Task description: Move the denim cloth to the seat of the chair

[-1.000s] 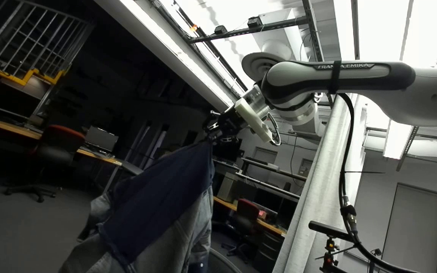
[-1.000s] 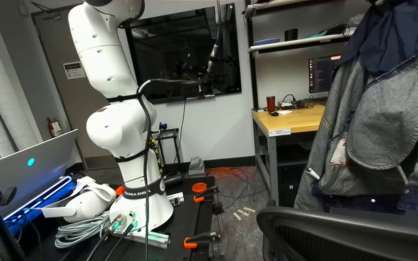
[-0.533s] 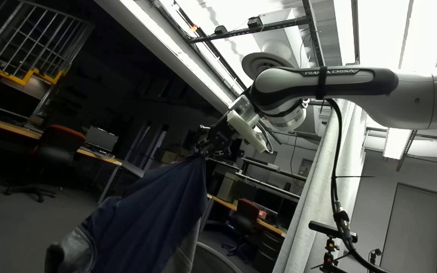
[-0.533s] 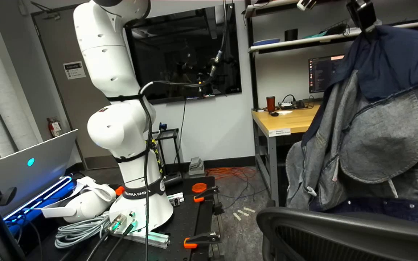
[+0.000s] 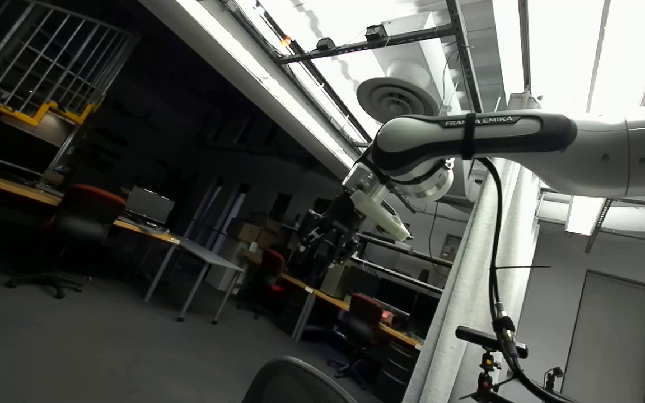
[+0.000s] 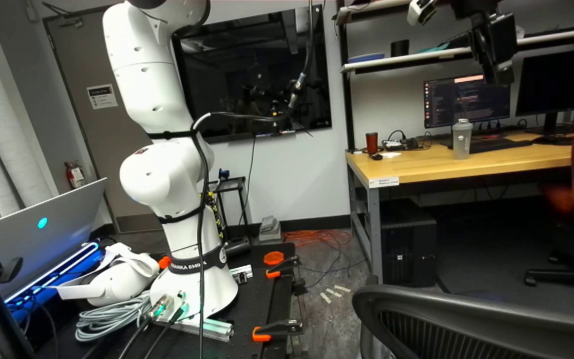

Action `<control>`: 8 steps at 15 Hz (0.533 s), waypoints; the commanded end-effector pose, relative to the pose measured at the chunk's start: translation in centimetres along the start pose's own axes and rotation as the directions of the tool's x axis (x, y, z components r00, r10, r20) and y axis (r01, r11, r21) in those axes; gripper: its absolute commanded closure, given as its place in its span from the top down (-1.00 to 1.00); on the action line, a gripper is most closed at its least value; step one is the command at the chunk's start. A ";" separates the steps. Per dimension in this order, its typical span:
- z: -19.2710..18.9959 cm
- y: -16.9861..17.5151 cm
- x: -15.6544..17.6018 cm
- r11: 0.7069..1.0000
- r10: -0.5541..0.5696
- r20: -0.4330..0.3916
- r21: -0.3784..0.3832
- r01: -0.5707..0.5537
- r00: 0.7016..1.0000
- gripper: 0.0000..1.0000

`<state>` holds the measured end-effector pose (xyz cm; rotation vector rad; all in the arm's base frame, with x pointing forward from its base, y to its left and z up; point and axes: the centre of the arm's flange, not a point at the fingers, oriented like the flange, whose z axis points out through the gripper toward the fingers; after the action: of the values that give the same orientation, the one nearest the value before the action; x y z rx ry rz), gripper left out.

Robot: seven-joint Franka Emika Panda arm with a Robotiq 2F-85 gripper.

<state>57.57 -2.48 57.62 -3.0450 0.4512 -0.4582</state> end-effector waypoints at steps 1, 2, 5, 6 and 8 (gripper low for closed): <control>-0.6 2.0 -0.7 0.998 -0.061 0.000 -0.032 0.061 0.998 0.95; -0.5 2.6 -1.0 0.997 -0.063 -0.018 -0.033 0.063 0.998 1.00; 0.8 3.7 -2.0 0.998 -0.057 -0.078 -0.033 0.055 0.995 1.00; 1.6 4.0 -2.4 0.998 -0.059 -0.097 -0.026 0.056 0.994 1.00; 3.8 4.2 -3.7 0.998 -0.064 -0.148 -0.020 0.062 0.987 1.00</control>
<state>56.30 -5.33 55.73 -3.0598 0.4076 -0.5824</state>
